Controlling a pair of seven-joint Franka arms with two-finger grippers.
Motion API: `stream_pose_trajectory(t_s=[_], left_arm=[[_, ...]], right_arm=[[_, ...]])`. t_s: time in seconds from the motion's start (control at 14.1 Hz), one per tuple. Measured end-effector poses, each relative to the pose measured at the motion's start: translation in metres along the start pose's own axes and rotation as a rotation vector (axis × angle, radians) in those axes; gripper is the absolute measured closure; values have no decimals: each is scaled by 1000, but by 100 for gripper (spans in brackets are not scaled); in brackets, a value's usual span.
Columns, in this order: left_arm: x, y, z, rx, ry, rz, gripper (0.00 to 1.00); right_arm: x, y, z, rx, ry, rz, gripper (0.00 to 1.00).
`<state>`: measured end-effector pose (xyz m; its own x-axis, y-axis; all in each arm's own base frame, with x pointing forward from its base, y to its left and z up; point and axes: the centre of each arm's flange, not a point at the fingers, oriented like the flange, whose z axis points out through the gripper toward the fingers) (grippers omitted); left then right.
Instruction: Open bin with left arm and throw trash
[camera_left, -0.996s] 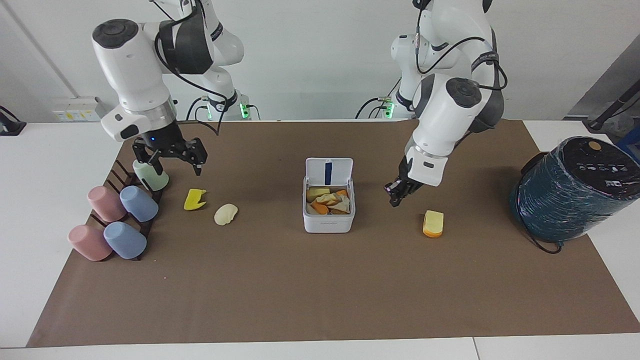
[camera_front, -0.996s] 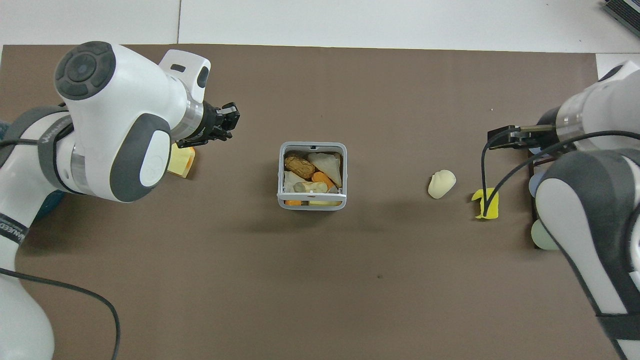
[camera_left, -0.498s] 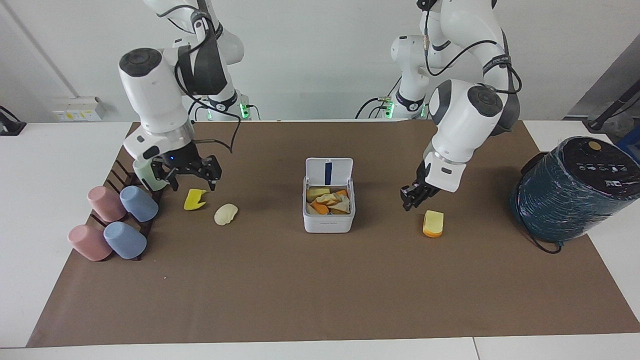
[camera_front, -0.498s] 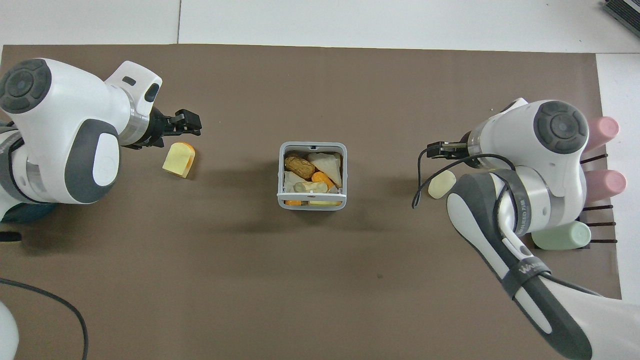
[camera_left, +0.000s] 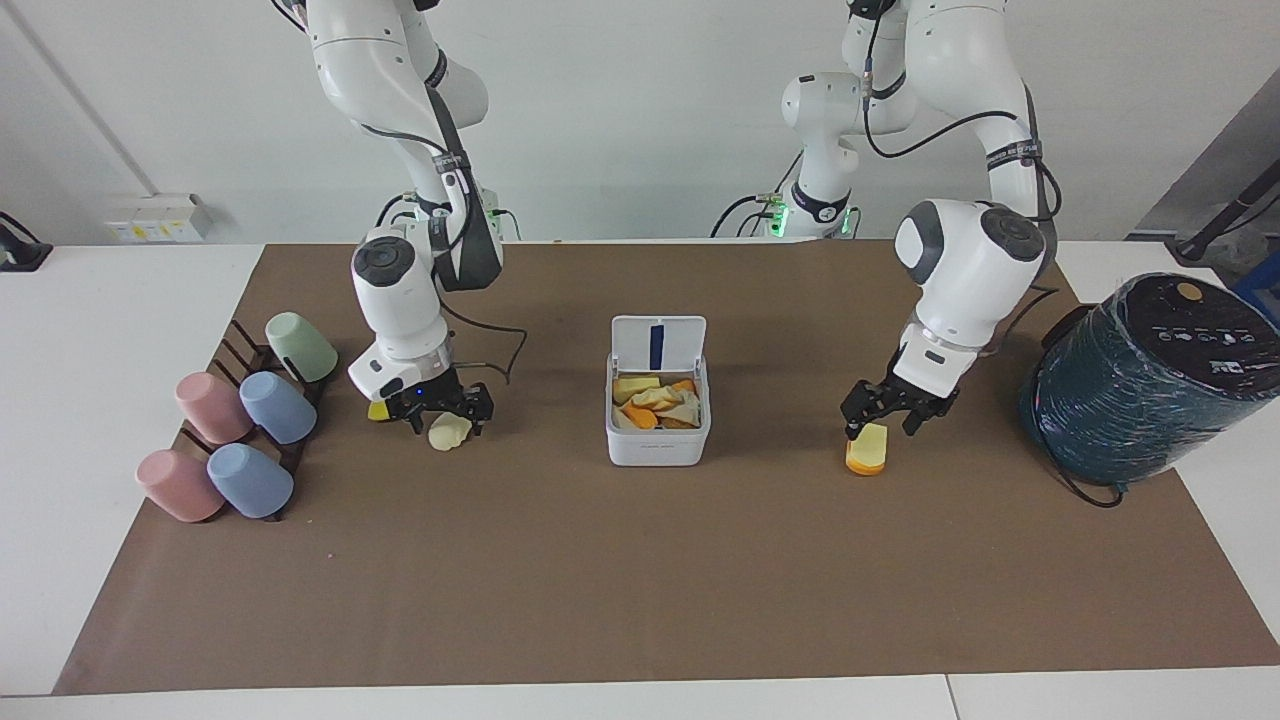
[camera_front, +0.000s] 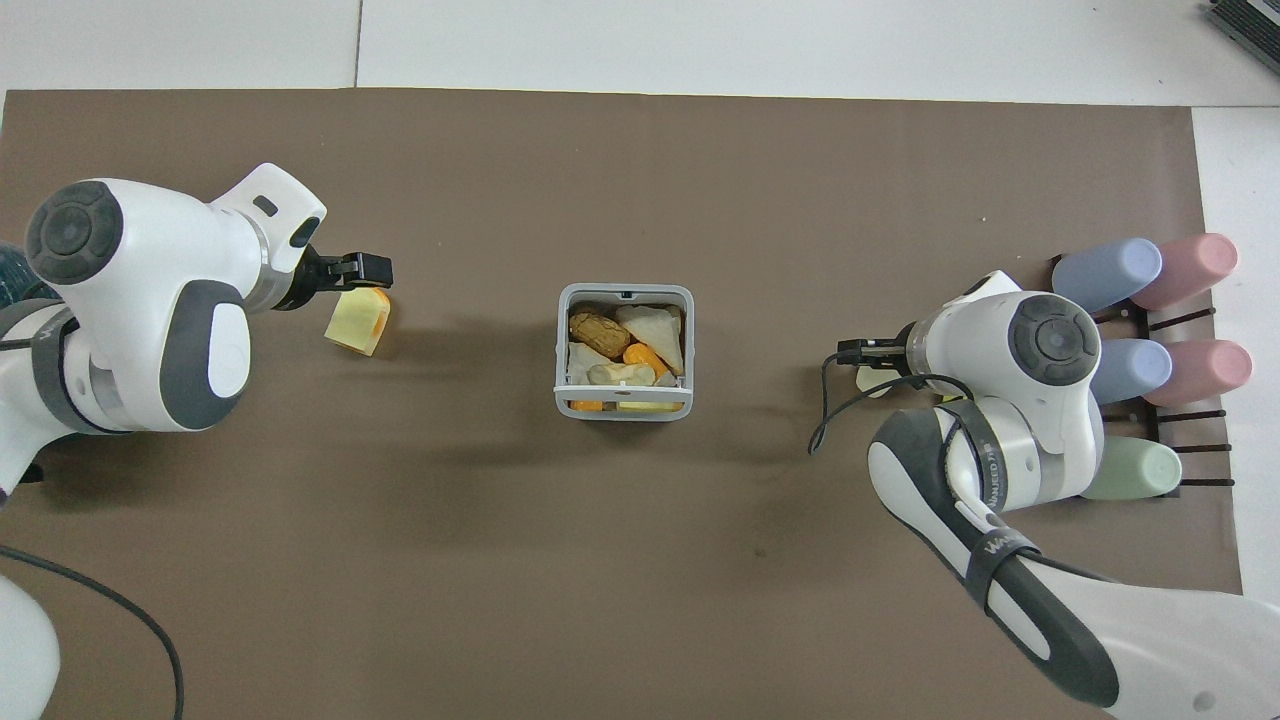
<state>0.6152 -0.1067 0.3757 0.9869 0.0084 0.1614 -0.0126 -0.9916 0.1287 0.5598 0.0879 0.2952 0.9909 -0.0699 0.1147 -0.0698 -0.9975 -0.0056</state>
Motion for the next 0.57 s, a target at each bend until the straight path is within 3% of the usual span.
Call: stream_pose_trajectory(t_s=[0.36, 0.57], left_arm=[[-10, -4, 48, 60, -30, 87, 0], [-18, -9, 61, 68, -23, 114, 0]], right_arm=[[-3, 2, 4, -2, -9, 22, 56], [1, -4, -3, -4, -15, 89, 70]])
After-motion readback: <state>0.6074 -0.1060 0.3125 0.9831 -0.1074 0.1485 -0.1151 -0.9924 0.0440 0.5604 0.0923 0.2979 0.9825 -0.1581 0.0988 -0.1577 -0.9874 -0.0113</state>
